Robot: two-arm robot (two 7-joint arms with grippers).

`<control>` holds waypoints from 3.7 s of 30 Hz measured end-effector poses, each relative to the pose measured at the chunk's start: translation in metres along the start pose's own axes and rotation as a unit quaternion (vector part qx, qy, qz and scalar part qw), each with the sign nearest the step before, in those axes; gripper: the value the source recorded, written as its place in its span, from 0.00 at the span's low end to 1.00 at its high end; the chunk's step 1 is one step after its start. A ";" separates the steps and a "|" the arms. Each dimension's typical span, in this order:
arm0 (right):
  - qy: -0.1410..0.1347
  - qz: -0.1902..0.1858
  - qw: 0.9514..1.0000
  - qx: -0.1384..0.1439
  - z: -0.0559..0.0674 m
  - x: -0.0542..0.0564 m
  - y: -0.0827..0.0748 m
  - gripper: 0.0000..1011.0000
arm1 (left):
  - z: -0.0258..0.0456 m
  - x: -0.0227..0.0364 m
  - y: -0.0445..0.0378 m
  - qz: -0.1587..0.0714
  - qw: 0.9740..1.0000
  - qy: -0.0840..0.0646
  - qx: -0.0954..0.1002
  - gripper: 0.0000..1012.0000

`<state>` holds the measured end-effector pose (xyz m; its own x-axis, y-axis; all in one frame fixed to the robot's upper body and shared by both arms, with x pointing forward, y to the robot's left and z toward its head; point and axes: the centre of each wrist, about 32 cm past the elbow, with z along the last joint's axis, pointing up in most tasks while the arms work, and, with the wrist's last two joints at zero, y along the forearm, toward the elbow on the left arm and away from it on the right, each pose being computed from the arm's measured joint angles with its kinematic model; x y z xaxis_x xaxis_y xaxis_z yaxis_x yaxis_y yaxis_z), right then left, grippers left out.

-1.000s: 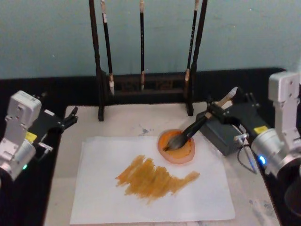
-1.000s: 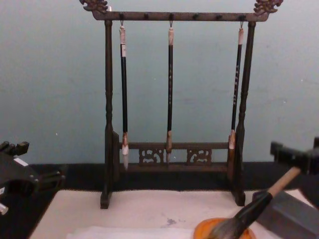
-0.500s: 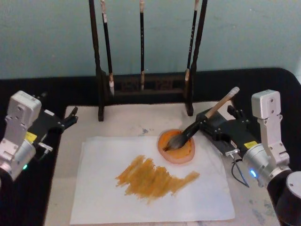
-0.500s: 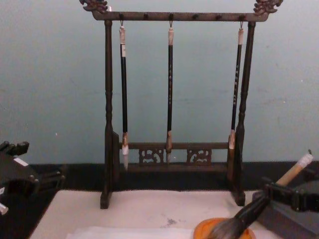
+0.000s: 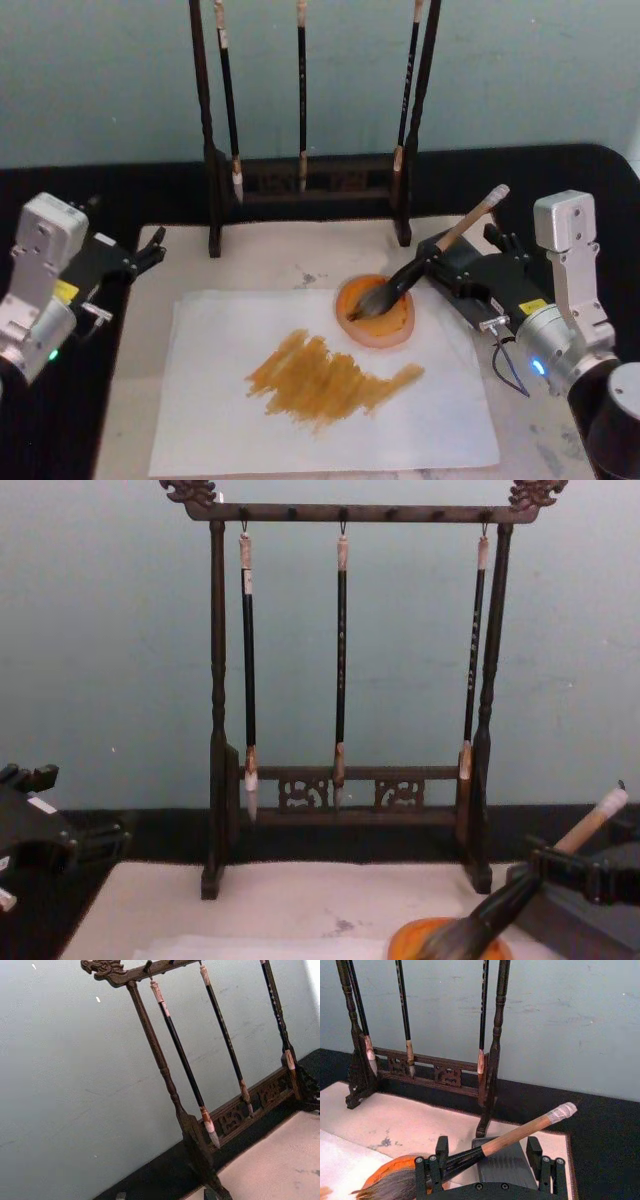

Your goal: Pick up the brush from the inkstone, write on the paper, then place the brush back to its original position.

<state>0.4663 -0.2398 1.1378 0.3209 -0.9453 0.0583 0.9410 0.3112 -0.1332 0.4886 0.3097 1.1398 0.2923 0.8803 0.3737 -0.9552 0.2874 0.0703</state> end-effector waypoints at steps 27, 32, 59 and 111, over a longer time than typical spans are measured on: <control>0.001 -0.001 1.000 -0.001 0.000 0.000 0.000 0.99 | 0.0000 0.0000 0.0000 0.000 1.000 0.000 0.000 1.00; 0.001 -0.001 1.000 -0.001 0.000 0.000 0.000 0.99 | 0.0000 0.0000 0.0000 0.000 1.000 0.000 0.000 1.00; 0.001 -0.001 1.000 -0.001 0.000 0.000 0.000 0.99 | 0.0000 0.0000 0.0000 0.000 1.000 0.000 0.000 1.00; 0.001 0.000 1.000 0.000 0.000 0.000 0.000 0.99 | 0.0000 0.0000 0.0000 0.000 1.000 0.000 0.000 1.00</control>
<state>0.4662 -0.2400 1.1378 0.3197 -0.9459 0.0557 0.9412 0.3102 -0.1340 0.4886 0.3097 1.1398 0.2924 0.8803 0.3737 -0.9552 0.2874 0.0703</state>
